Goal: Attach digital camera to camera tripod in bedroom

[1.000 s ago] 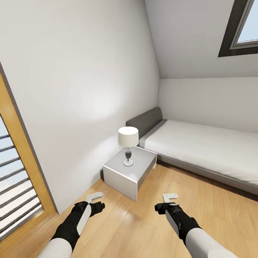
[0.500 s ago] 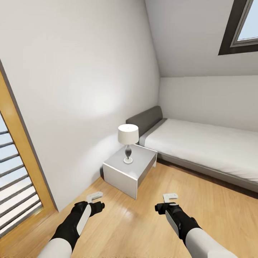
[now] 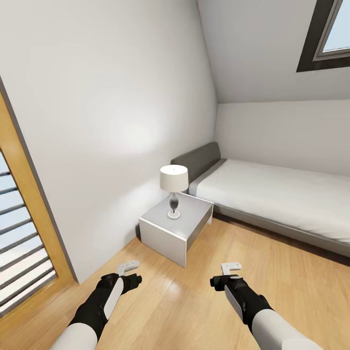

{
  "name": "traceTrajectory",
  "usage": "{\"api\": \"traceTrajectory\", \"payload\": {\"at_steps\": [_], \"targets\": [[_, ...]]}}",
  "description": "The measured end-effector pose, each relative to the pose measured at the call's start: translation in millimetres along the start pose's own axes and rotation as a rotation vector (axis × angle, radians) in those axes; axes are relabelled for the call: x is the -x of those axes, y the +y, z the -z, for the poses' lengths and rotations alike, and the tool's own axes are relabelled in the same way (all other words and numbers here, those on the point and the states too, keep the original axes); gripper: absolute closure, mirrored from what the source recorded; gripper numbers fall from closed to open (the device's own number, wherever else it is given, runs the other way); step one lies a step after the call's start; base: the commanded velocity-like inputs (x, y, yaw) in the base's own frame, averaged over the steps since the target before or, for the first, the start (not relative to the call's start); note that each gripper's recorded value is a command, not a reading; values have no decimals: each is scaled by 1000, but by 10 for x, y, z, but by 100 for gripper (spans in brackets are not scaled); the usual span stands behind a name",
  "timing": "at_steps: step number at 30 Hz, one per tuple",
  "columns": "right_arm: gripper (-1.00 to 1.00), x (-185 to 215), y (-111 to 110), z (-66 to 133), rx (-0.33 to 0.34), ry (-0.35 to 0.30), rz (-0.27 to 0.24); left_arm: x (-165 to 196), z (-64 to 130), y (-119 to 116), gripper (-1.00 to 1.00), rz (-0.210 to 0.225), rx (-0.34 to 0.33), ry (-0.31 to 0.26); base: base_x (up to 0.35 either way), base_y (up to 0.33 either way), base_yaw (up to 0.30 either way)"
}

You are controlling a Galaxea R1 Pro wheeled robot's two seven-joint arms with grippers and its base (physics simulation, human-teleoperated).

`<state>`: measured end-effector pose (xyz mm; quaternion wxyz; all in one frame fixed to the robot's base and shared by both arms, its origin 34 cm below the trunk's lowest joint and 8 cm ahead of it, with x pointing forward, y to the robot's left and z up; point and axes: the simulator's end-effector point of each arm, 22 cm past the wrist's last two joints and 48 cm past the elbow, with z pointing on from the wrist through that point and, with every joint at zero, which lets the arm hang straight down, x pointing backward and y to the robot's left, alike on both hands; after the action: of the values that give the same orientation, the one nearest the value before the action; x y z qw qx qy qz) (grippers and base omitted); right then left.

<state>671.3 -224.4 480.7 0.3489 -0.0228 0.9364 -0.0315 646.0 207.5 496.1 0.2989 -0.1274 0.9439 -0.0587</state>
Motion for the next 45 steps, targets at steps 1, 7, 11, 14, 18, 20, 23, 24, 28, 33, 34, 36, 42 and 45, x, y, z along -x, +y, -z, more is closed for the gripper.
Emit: {"api": "traceTrajectory", "payload": {"at_steps": [1, 7, 11, 14, 18, 20, 23, 24, 28, 33, 34, 36, 42, 45], "targets": [[-100, -18, -3, -14, -1, 0, 0, -12, -14, 5, -100, 0, 0, -1, 0, 0, 0], [-100, -125, -2, -94, -1, 1, -2, -97, -99, 24, -100, 1, -3, -3, 0, 0, 0], [-100, -198, 8, -146, 0, 2, -3, -149, -154, 37, -100, 2, -5, -5, 0, 0, 0], [-100, -252, 11, -186, -1, 2, -2, -161, -185, 44, -100, 2, -6, -13, 0, 0, 0], [-100, -325, 12, -239, -1, 2, -2, -120, -202, 41, -100, 2, -12, -35, 0, 0, 0], [-100, -366, 13, -265, -1, 4, -2, -115, -216, 43, -100, 2, -13, -44, 0, 0, 0], [-100, -465, 18, -305, 0, 24, -1, -120, -243, 57, -100, 2, -14, -54, 0, 0, 0], [-100, -502, 21, -317, 1, 33, -1, -130, -255, 62, -100, 2, -14, -55, 0, 0, 0], [-100, -687, 62, -360, 13, 85, 3, -162, -300, 77, -100, 2, -16, -63, 0, 0, 0], [-100, -829, 100, -418, 26, 110, 5, -220, -361, 90, -100, 2, -18, -68, 0, 0, 0], [-100, -850, 108, -428, 31, 114, 4, -233, -373, 92, -100, 1, -19, -68, 0, 0, 0], [-100, -889, 118, -452, 36, 116, 3, -264, -400, 101, -100, 1, -19, -68, 0, 0, 0], [-100, -1009, 189, -524, 70, 122, 0, -367, -488, 136, -100, 2, -19, -67, 0, 0, 0], [-100, -1073, 226, -561, 87, 124, -1, -418, -532, 153, -100, 2, -19, -67, 0, 0, 0]]}}
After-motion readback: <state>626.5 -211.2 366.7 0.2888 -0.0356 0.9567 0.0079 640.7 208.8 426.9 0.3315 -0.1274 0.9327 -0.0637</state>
